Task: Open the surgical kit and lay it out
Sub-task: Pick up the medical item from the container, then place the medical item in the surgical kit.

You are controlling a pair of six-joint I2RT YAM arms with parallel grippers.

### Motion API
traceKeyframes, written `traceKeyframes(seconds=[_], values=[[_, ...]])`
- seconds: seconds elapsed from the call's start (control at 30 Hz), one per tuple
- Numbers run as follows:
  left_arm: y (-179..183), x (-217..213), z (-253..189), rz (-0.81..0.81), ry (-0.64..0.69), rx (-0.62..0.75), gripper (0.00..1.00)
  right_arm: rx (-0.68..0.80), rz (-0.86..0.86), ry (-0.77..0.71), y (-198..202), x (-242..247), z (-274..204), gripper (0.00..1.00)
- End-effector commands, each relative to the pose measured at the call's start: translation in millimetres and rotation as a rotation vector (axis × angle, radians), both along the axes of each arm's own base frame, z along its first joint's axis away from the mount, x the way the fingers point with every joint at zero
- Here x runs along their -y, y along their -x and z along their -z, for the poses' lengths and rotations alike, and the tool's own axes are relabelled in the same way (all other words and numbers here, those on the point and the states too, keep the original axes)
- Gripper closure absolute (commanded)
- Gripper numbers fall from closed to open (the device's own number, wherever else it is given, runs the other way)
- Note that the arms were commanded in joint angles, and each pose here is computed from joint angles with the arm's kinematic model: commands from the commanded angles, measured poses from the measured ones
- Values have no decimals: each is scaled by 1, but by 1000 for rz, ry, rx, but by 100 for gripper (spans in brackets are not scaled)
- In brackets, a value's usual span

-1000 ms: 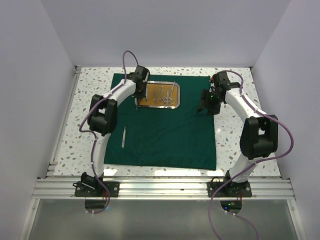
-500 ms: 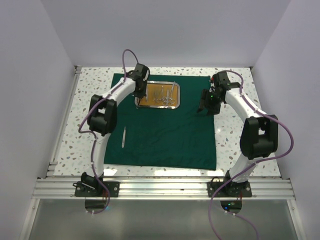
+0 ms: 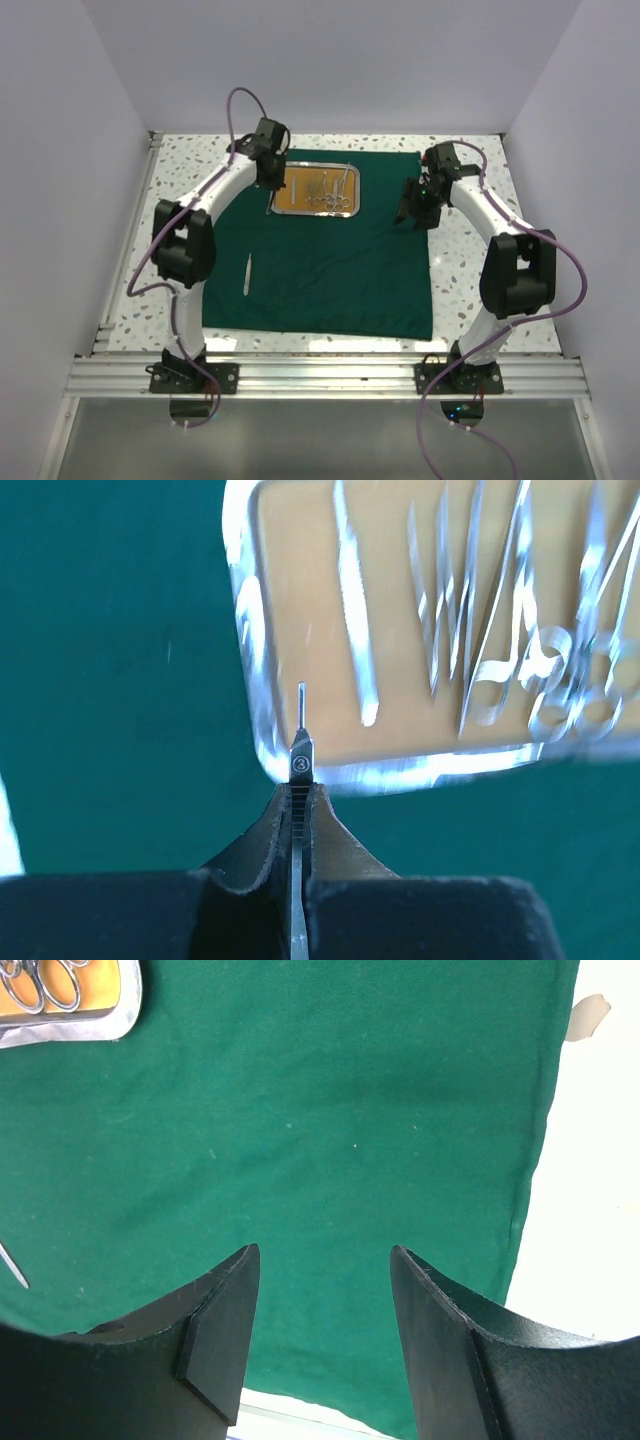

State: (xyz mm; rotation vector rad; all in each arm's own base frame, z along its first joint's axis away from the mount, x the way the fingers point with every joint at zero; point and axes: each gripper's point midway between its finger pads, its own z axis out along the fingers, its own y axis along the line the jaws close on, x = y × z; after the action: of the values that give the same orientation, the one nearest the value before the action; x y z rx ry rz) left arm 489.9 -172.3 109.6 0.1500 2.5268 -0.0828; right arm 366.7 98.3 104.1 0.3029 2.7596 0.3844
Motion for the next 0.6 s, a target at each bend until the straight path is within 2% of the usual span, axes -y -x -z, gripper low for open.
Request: traceKeyframes(seconds=[0.0,0.03,0.07,0.1,0.13,0.2,0.23,0.3,0.57], values=[[46,-19,-28,-37,8,-11,100,58,9,-29,-8,-5,-18,41],[58,-23,-24,-50,10,-24,100,59,11,-32,-9,-6,-18,41],[82,-31,-1,-50,-8,-84,100,58,10,-36,-11,-7,-16,41],[95,-35,-12,-56,4,-62,100,58,16,-46,-13,-9,-16,41],[118,-44,9,-74,-11,-112,100,55,14,-57,-14,-11,-16,41],[136,-49,2,-88,13,-87,100,54,24,-68,-20,-14,-16,41],[151,-53,17,-102,15,-116,100,53,23,-78,-21,-16,-16,41],[163,-55,11,-115,44,-94,100,56,28,-85,-28,-18,-17,42],[189,-62,45,-182,87,-90,100,41,17,-109,-34,-26,-15,43]])
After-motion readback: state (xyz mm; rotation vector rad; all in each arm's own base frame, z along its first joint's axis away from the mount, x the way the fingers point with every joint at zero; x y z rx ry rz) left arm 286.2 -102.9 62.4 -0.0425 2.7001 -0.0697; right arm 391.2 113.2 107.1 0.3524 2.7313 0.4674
